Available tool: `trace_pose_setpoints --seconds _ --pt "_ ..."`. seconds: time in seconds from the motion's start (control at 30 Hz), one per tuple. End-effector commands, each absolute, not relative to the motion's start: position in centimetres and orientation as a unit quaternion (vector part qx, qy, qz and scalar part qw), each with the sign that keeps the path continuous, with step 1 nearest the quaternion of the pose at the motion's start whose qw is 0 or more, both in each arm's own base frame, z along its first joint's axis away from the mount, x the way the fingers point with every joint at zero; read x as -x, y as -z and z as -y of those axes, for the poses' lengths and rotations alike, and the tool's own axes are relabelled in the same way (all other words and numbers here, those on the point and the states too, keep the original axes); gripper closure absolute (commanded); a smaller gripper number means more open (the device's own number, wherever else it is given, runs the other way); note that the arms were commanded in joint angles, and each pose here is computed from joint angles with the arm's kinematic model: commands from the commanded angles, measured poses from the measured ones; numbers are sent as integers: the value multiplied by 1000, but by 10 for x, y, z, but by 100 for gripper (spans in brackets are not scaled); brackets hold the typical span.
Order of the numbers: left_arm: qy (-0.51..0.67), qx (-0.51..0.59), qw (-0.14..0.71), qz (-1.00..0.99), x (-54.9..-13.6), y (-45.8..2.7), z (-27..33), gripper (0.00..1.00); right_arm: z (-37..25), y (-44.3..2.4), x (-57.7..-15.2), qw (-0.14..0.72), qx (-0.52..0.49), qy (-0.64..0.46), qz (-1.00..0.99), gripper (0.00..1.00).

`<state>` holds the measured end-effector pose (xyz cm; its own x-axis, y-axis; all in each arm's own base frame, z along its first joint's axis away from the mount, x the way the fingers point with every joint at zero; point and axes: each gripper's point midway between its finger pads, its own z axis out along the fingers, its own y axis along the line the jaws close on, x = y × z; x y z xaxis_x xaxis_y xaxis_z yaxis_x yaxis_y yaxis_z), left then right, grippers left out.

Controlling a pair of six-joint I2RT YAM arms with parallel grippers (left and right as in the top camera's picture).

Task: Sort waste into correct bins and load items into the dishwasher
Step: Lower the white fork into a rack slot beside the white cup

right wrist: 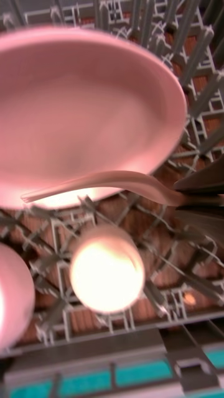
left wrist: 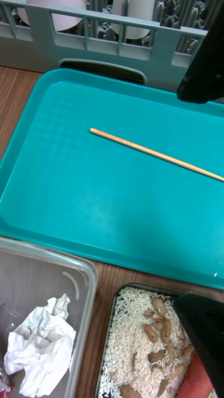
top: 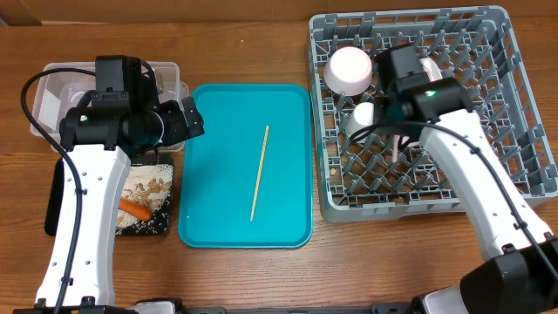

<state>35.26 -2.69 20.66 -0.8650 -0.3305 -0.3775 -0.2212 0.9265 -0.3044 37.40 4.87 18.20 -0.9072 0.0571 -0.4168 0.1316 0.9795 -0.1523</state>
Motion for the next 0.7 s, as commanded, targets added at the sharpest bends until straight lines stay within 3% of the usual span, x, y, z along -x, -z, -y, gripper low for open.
trace_pose_setpoints --seconds 0.0,0.67 --pt "131 136 238 -953 -355 -223 28 0 -43 -184 -379 219 -48 78 -971 96" --pt "131 136 238 -953 -355 -223 28 0 -39 -154 -383 218 -53 78 -971 96"
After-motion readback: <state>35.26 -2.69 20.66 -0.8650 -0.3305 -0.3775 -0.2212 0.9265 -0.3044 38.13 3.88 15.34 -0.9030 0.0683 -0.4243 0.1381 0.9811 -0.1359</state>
